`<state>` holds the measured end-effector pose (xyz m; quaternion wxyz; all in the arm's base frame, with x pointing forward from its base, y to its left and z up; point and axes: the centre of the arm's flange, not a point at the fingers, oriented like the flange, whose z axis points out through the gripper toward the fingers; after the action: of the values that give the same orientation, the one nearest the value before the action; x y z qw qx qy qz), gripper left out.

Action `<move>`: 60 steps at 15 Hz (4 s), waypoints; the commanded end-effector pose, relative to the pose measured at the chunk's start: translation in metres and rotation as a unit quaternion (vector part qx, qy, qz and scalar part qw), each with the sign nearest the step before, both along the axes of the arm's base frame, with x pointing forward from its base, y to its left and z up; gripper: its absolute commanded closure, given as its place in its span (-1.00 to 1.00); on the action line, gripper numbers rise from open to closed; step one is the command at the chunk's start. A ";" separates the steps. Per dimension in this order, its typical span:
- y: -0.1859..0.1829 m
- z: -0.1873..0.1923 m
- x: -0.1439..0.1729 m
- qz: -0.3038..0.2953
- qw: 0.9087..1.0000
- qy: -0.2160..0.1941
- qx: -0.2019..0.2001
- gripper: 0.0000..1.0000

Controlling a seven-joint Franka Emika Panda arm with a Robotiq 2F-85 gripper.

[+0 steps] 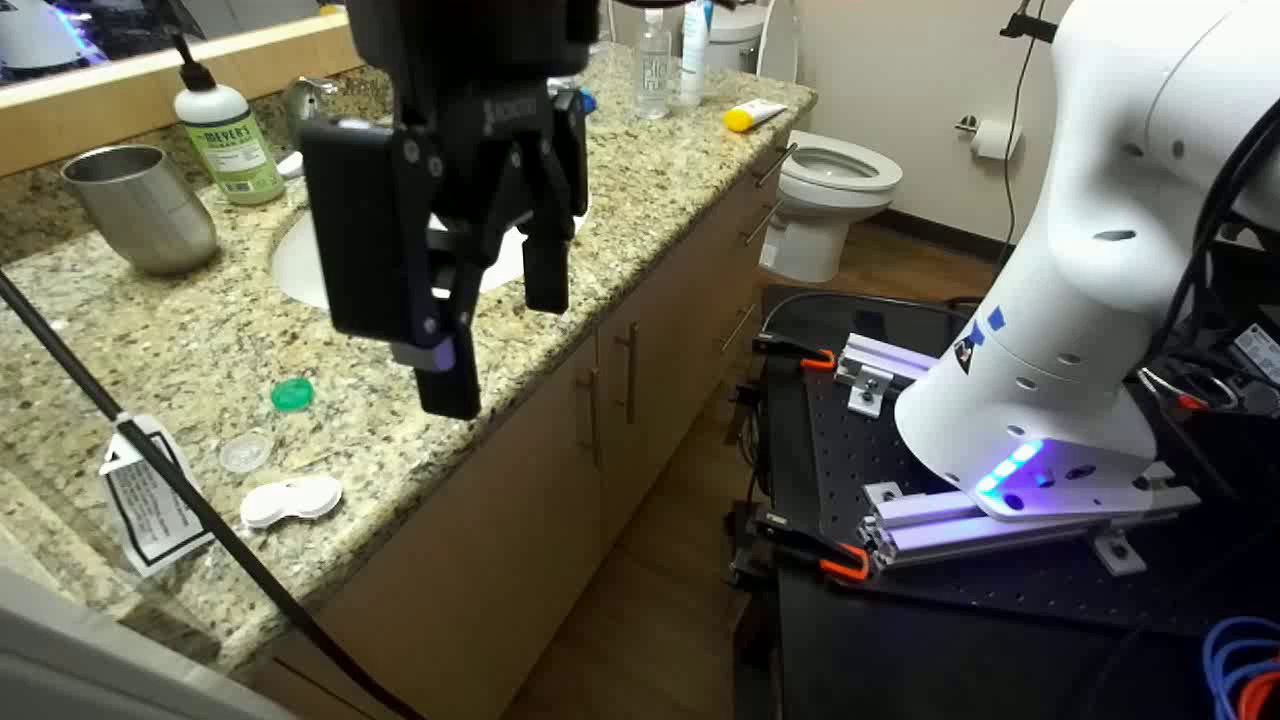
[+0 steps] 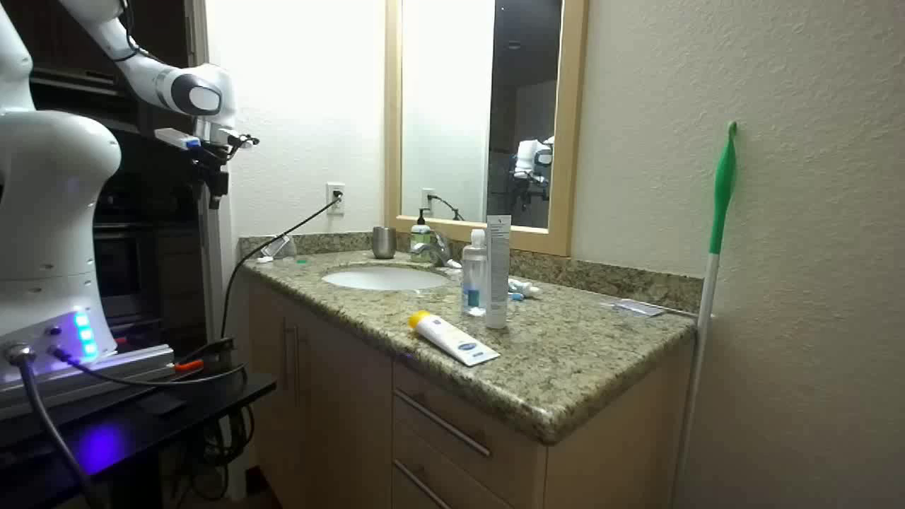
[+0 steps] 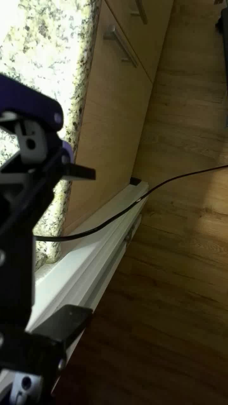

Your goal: Take the tube near the toothbrush and put it in the silver cup

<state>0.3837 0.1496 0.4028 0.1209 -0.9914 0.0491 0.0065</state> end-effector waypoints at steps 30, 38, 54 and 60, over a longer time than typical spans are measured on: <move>-0.452 0.018 0.132 -0.532 0.803 -0.245 -0.108 -1.00; -0.552 -0.012 0.131 -0.646 0.709 -0.250 -0.134 -1.00; -0.628 -0.083 0.192 -0.841 0.517 -0.109 -0.117 -1.00; -0.641 -0.104 0.195 -0.796 0.592 -0.040 -0.123 -1.00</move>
<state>0.5772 -0.4880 0.3094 -0.0464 -0.5104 0.8396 -0.1800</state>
